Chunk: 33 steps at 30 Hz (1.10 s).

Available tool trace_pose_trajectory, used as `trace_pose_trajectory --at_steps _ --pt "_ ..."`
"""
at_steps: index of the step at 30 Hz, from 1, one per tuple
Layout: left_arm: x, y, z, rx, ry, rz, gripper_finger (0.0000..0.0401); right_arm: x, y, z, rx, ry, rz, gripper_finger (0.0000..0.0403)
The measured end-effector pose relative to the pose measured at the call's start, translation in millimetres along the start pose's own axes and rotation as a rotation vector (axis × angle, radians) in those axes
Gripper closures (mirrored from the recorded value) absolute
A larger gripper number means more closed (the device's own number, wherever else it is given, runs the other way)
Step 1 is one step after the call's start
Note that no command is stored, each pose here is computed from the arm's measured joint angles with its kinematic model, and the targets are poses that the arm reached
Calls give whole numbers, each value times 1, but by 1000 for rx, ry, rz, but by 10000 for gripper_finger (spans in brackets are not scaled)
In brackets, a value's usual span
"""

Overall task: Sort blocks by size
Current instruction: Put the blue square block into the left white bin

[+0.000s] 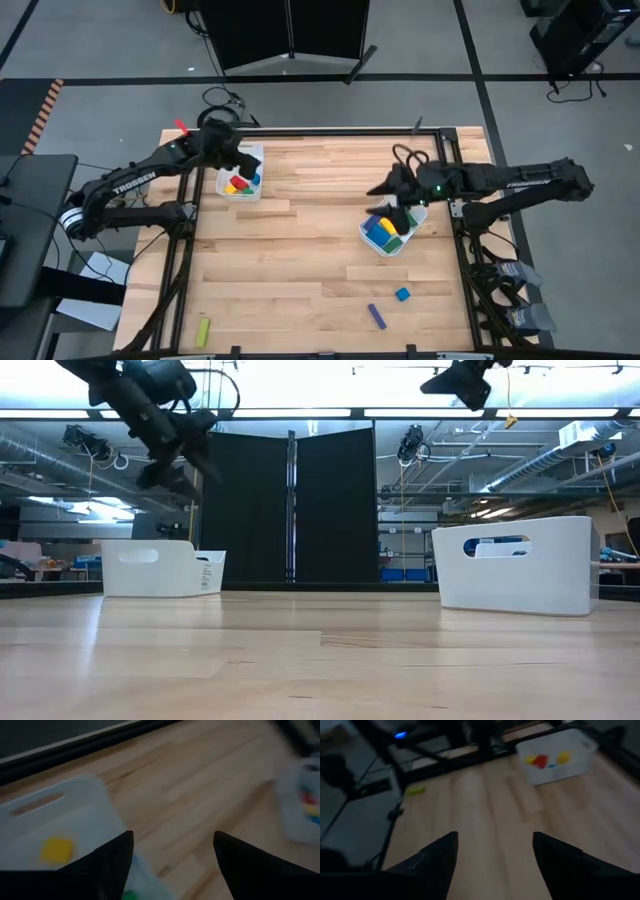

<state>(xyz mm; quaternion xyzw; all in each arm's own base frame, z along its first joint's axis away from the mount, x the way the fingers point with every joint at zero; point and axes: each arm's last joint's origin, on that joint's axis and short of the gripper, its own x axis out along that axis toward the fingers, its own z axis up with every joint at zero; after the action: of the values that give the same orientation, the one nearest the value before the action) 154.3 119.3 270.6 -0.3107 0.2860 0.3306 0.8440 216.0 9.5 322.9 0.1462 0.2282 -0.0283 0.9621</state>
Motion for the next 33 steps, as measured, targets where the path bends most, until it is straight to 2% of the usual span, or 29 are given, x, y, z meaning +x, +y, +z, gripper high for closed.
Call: trace_pose_trajectory --at_steps 5,14,22,27,33 --pt "-4 -9 3 68 -38 -122 138 -2 25 -14 -16 75 79 133" --pt "-5 -22 3 196 -48 -265 156 11 68 -54 -18 328 152 133" --pt "-6 -34 5 263 -88 -369 156 23 94 -73 -76 561 90 133" --pt "-7 -38 5 275 -107 -390 156 22 108 -93 -140 698 55 133" --pt "-7 -39 5 277 -105 -394 156 22 127 -119 -208 796 50 133"
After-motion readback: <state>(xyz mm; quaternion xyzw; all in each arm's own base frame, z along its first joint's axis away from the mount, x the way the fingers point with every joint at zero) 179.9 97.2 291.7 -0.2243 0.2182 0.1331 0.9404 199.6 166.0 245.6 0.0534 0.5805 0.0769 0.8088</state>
